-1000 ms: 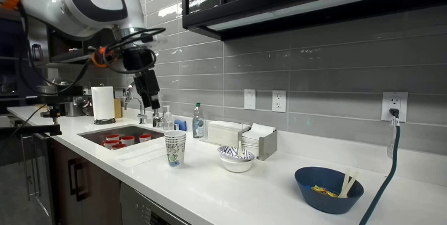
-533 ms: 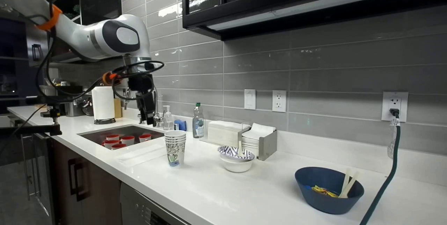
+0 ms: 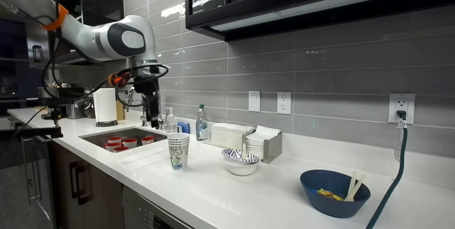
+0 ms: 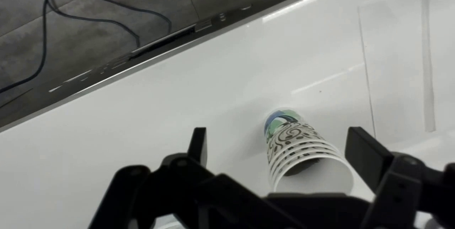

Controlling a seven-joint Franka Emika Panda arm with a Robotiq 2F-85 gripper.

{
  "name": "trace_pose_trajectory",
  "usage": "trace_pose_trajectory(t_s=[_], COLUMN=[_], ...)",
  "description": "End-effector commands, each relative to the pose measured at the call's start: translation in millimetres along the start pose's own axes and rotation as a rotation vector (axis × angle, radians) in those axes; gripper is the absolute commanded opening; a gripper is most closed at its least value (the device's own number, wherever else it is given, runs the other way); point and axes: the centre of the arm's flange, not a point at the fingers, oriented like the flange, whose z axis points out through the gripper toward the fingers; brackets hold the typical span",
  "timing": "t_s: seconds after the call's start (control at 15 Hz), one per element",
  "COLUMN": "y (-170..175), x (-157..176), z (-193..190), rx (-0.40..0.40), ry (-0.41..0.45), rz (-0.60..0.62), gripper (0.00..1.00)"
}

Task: Pick up the stack of paper cups and put it in the green bowl

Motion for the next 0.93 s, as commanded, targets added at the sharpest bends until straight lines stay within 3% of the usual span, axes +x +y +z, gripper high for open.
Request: trace_pose_trajectory(t_s=[0.0, 0.2, 0.53, 0.87], y=[-19.1, -25.3, -35.1, -27.7], x=[38.5, 65.9, 82.2, 80.4], z=[28.2, 52.2, 76.2, 76.0], rx=[0.148, 0.166, 0.134, 0.088], ry=[-0.084, -0.093, -0.031, 0.034], rz=[0.075, 0.166, 0.271, 0.319], gripper=[1.0, 1.0, 1.0, 0.64])
